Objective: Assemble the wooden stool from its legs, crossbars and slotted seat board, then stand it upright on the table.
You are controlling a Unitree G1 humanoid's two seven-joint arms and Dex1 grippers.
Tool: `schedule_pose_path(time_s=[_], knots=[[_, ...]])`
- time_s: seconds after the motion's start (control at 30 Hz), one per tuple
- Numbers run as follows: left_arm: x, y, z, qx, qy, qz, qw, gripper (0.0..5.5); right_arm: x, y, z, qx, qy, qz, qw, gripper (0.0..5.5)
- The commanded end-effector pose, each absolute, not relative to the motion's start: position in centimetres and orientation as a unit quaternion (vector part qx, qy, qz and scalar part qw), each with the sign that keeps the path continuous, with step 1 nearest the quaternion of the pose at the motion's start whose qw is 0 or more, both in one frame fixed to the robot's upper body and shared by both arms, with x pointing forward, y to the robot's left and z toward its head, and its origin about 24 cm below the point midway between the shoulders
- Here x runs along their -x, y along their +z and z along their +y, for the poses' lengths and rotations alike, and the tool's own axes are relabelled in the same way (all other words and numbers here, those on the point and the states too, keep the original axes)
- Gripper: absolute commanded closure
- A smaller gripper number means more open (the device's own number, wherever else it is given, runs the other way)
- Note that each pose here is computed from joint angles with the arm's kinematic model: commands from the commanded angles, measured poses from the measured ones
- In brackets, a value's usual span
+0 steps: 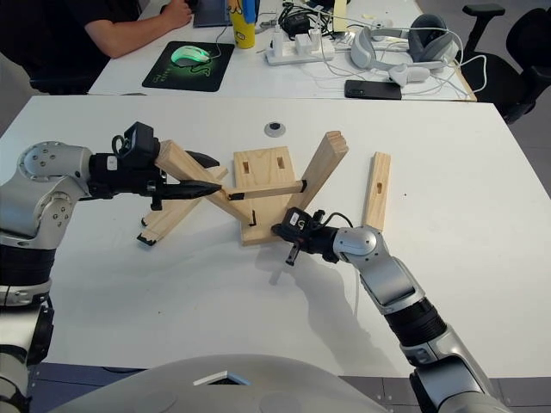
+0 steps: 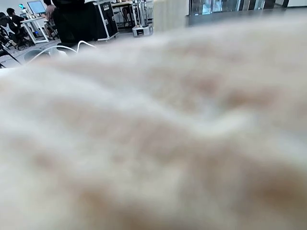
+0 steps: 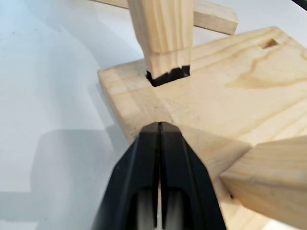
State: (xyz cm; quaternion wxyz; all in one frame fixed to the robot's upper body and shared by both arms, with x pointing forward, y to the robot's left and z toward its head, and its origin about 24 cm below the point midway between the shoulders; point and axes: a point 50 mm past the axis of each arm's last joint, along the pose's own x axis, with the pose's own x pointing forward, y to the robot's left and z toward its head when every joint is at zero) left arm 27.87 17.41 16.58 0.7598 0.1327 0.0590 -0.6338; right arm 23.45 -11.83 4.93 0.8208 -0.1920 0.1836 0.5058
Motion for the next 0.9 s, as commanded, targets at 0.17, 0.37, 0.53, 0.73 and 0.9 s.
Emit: schedule_pose_path(time_s=[0.17,0.37,0.53,0.73,0.9], knots=[[-27.8,14.6,17.8,-0.174,-0.615,0.131,0.758,3.49,-22.3,2.8,-12.1,0.187,0.506,0.249,0.805,5.50],[-28.0,14.0,17.2,-0.194,-0.627,0.143,0.740,3.49,-22.4,2.9,-11.9,0.184,0.507,0.248,0.804,5.50],[-27.9,13.8,16.8,-0.211,-0.642,0.155,0.721,3.49,-22.3,2.9,-11.8,0.183,0.511,0.249,0.802,5.50],[-28.7,14.4,16.1,-0.219,-0.656,0.154,0.705,3.49,-22.3,2.9,-11.5,0.185,0.515,0.248,0.799,5.50],[-28.8,14.0,15.6,-0.229,-0.660,0.166,0.696,3.49,-22.5,3.4,-11.0,0.186,0.520,0.238,0.799,5.50]])
